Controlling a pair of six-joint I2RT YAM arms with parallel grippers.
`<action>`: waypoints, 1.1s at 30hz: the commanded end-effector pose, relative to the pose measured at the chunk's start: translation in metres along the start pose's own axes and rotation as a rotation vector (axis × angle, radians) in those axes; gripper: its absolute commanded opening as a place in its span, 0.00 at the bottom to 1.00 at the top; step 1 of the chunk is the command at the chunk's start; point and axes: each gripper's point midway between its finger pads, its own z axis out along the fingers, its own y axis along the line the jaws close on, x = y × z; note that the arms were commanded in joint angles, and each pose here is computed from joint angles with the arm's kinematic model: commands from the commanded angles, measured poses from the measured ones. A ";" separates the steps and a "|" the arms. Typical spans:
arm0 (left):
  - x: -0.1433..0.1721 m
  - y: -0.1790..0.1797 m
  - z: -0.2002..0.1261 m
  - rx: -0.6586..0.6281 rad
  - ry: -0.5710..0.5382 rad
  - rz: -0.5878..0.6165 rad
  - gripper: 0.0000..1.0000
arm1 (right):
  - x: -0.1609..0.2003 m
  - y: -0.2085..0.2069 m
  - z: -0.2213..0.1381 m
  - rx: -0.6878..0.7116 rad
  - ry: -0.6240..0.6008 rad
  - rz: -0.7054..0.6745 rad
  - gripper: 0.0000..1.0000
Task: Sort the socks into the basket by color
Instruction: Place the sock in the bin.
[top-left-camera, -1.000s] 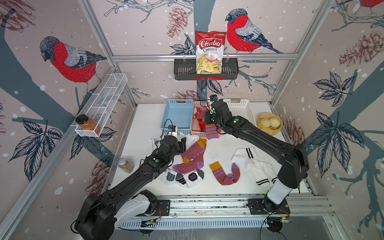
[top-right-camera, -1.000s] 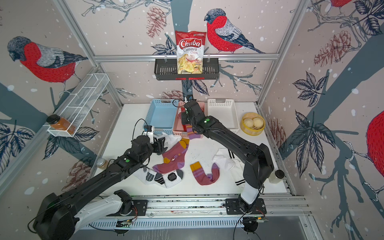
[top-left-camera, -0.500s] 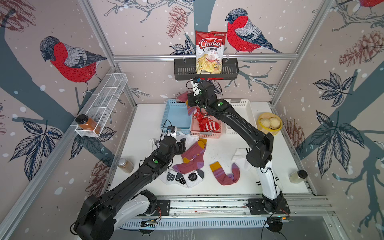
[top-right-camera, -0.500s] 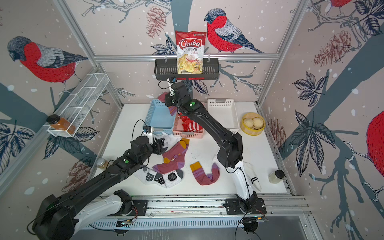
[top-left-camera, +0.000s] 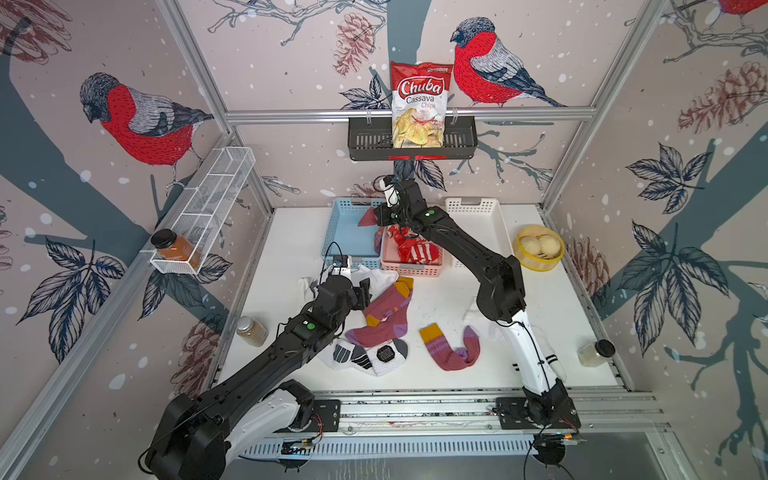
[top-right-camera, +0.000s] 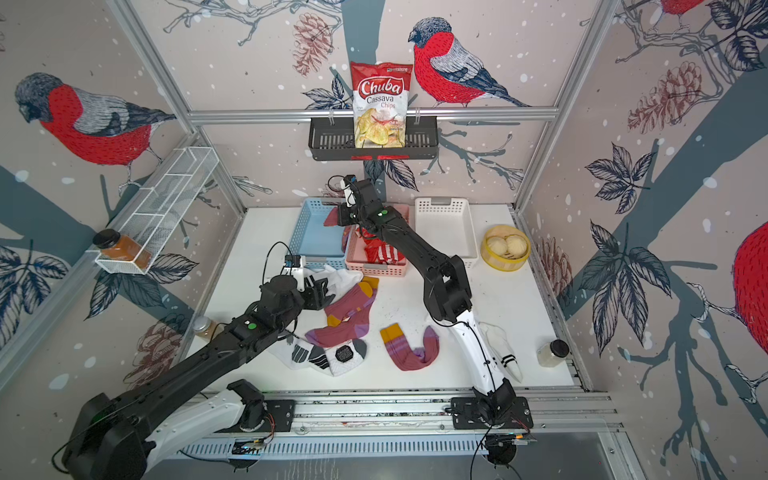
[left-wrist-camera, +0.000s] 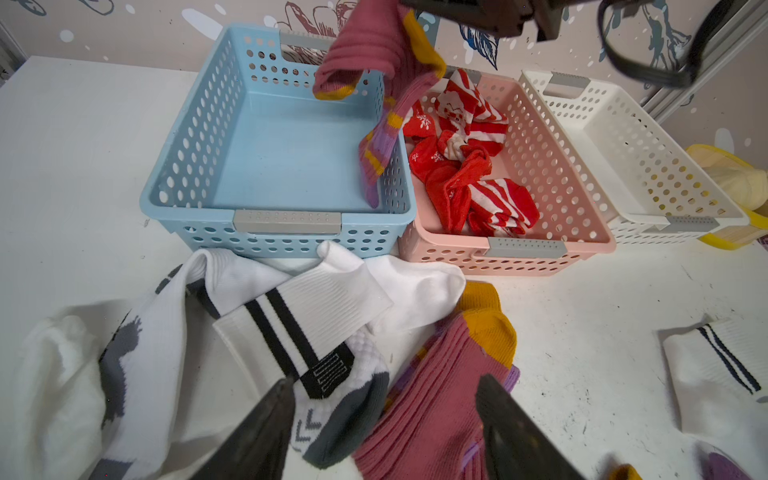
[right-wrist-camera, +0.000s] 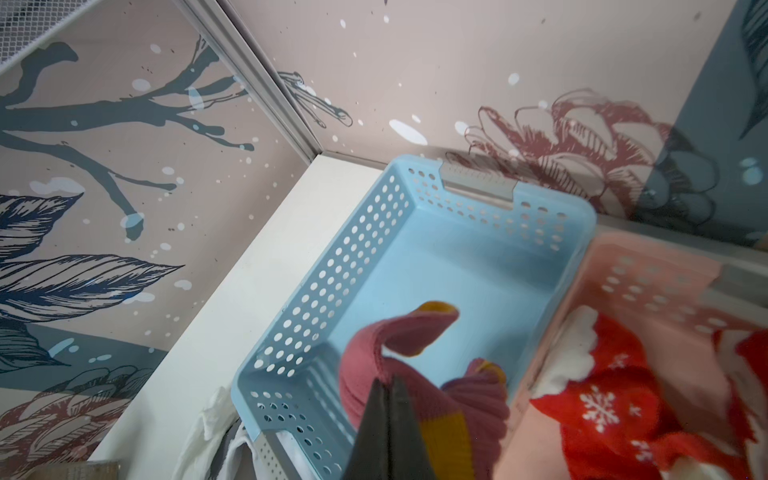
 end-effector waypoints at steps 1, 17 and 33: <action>-0.002 0.000 -0.001 0.005 -0.010 -0.004 0.70 | 0.000 0.007 0.007 -0.066 -0.009 0.008 0.02; -0.001 -0.001 0.001 0.007 -0.002 -0.005 0.70 | 0.030 -0.017 0.020 -0.067 0.088 0.059 0.37; 0.034 -0.029 0.017 0.165 0.126 -0.007 0.69 | 0.034 -0.023 -0.092 0.062 0.001 0.097 0.38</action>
